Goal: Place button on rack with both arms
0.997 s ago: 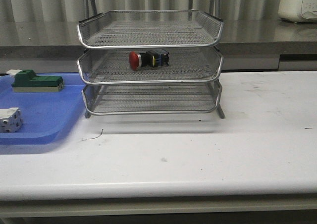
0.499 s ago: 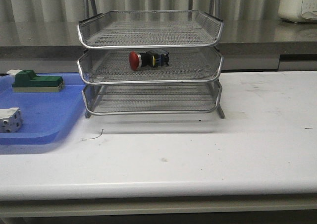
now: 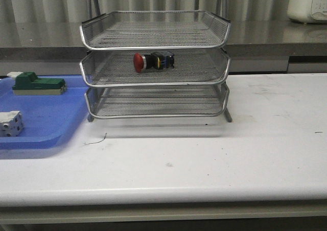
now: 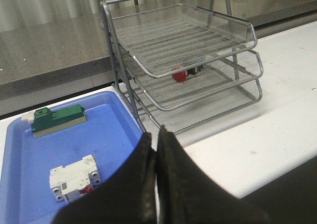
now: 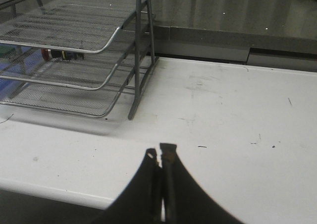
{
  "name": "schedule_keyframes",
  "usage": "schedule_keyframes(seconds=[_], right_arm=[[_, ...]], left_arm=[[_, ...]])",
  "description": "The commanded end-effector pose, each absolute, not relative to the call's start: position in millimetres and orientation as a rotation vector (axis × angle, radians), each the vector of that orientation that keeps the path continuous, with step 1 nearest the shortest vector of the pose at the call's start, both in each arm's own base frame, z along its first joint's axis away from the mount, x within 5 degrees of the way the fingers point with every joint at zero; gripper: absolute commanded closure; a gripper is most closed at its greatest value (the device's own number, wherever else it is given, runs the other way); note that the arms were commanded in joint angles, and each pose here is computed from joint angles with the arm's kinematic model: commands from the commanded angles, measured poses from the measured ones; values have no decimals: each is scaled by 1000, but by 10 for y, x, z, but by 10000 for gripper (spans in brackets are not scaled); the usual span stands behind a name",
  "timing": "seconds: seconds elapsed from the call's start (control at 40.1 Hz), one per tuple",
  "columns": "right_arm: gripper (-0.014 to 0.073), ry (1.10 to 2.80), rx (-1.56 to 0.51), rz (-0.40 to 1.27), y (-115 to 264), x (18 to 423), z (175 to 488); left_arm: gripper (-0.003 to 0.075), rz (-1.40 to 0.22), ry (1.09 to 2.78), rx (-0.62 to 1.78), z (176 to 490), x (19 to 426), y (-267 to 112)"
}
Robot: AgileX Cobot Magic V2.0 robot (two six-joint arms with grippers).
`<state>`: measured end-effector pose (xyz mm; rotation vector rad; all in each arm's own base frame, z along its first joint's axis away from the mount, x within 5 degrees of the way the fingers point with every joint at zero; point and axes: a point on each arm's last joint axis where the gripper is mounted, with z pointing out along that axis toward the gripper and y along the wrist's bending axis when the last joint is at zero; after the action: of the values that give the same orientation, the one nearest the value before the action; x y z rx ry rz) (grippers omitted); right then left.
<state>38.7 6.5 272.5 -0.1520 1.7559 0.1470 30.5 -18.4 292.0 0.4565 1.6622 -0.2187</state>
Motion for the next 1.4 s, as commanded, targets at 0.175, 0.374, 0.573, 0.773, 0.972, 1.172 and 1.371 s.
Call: schedule_keyframes(seconds=[0.175, 0.374, 0.573, 0.773, 0.972, 1.172, 1.371], right_arm=[[655, 1657, -142, 144, 63, 394, 2873], [655, 1657, -142, 144, 63, 394, 2873], [655, 1658, -142, 144, 63, 394, 2873], [655, 1658, -142, 144, 63, 394, 2873], [655, 1658, -142, 144, 63, 394, 2873], [655, 1658, -142, 144, 63, 394, 2873], [655, 1658, -142, 144, 63, 394, 2873]], left_arm=[[739, -236, 1575, 407, 3068, 307, -179], [739, -221, 1537, 395, 3057, 327, -173], [739, -167, 1452, 215, 2764, 355, -95], [739, -61, 1534, 109, 2336, 469, -55], [739, -11, 1592, 58, 1989, 547, -26], [739, -11, 1583, 58, 1989, 549, -25], [739, -11, 1583, 58, 1989, 549, -25]])
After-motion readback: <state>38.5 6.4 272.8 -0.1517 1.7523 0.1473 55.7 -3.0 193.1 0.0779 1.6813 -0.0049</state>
